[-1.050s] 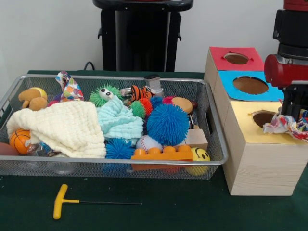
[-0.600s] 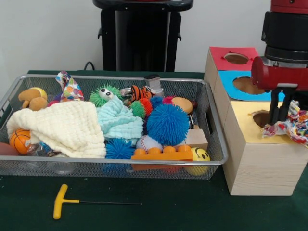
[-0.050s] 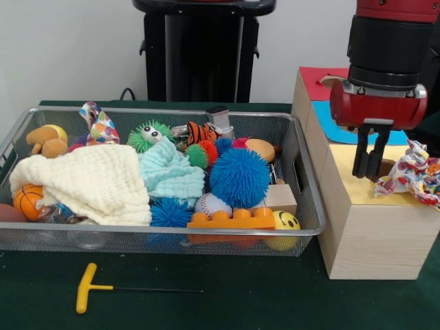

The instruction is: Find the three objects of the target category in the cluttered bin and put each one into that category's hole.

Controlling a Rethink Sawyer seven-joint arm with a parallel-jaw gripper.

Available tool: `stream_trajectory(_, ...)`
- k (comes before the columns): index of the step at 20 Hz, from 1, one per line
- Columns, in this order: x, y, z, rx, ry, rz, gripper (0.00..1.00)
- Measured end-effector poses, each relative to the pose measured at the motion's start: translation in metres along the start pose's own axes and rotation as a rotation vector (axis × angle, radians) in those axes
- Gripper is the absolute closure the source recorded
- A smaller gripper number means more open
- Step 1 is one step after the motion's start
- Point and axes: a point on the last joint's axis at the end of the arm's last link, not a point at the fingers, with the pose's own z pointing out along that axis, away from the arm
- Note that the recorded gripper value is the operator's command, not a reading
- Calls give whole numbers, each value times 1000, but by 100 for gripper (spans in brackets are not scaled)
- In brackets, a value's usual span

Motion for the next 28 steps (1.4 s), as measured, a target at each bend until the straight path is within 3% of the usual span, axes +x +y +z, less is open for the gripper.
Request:
stream_trajectory(12, 19, 3, 4, -2, 35, -4, 100)
stream_trajectory(28, 3, 55, -67, -46, 50, -71, 100)
